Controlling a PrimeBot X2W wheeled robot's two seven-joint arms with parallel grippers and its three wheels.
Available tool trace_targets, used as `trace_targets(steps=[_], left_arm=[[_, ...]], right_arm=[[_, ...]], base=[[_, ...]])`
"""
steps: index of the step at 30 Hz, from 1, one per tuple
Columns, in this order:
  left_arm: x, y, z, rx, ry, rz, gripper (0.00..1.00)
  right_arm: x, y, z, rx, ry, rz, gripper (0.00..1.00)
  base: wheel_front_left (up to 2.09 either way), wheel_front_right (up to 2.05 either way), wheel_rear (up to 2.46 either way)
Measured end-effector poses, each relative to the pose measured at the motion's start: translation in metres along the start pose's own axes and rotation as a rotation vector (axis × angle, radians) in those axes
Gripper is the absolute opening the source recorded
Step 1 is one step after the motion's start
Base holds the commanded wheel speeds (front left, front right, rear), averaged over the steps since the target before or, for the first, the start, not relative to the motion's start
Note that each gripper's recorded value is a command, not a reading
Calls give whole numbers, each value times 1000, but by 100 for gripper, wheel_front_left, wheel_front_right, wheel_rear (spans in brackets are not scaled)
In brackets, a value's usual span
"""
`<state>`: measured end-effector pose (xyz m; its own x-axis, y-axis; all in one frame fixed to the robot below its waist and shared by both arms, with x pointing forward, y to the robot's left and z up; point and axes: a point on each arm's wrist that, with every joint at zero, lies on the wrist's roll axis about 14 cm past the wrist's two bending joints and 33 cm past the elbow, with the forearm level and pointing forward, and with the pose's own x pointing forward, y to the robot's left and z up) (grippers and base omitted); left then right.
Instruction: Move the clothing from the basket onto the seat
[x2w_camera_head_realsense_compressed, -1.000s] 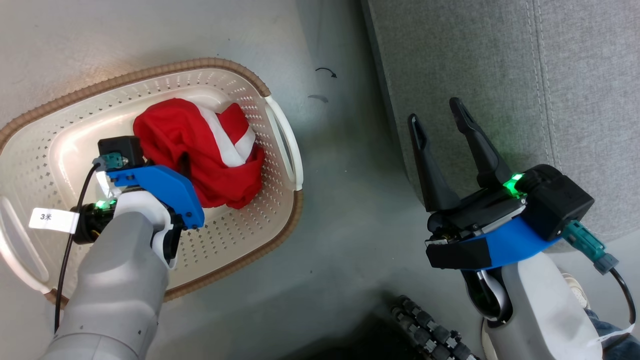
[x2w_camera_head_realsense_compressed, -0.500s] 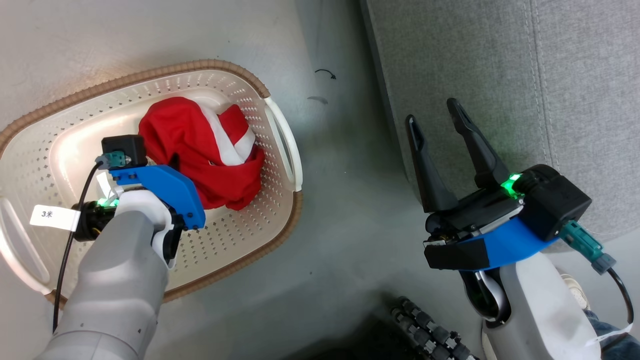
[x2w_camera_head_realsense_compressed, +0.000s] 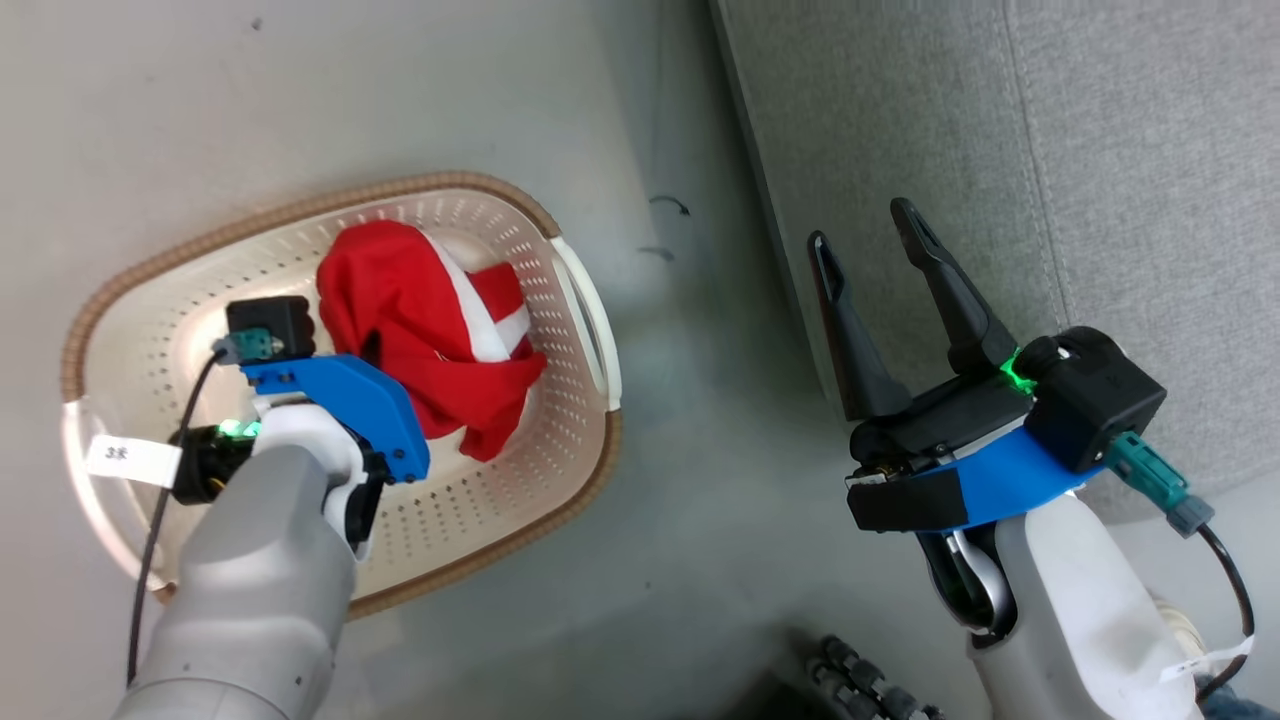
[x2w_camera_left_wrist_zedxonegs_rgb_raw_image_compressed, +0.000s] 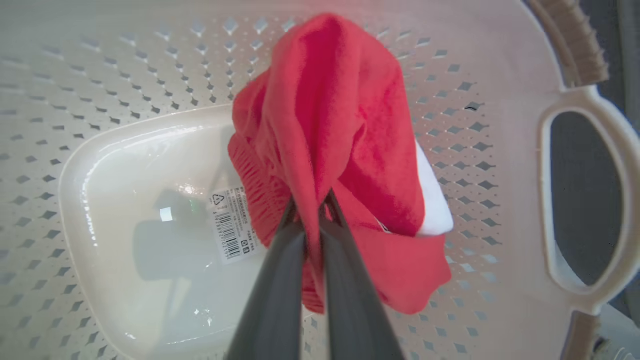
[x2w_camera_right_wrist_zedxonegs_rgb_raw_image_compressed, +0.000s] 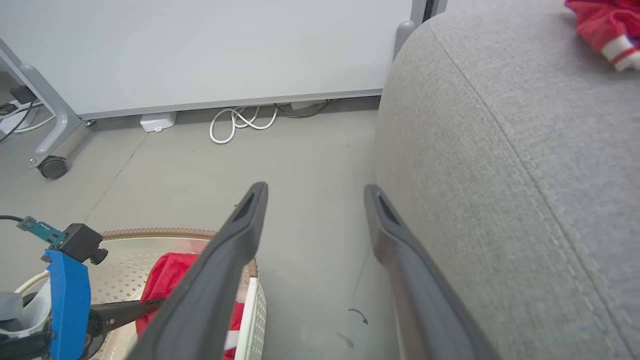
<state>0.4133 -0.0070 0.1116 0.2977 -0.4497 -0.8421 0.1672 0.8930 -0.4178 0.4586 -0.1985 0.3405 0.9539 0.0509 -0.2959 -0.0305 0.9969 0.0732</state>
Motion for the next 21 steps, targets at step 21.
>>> trace_targets(steps=[21], left_arm=[[-131, -61, 57, 141, -306, -80, 0]], right_arm=[[-43, 37, 74, -42, -151, 79, 100]], base=[[0, 0, 0]])
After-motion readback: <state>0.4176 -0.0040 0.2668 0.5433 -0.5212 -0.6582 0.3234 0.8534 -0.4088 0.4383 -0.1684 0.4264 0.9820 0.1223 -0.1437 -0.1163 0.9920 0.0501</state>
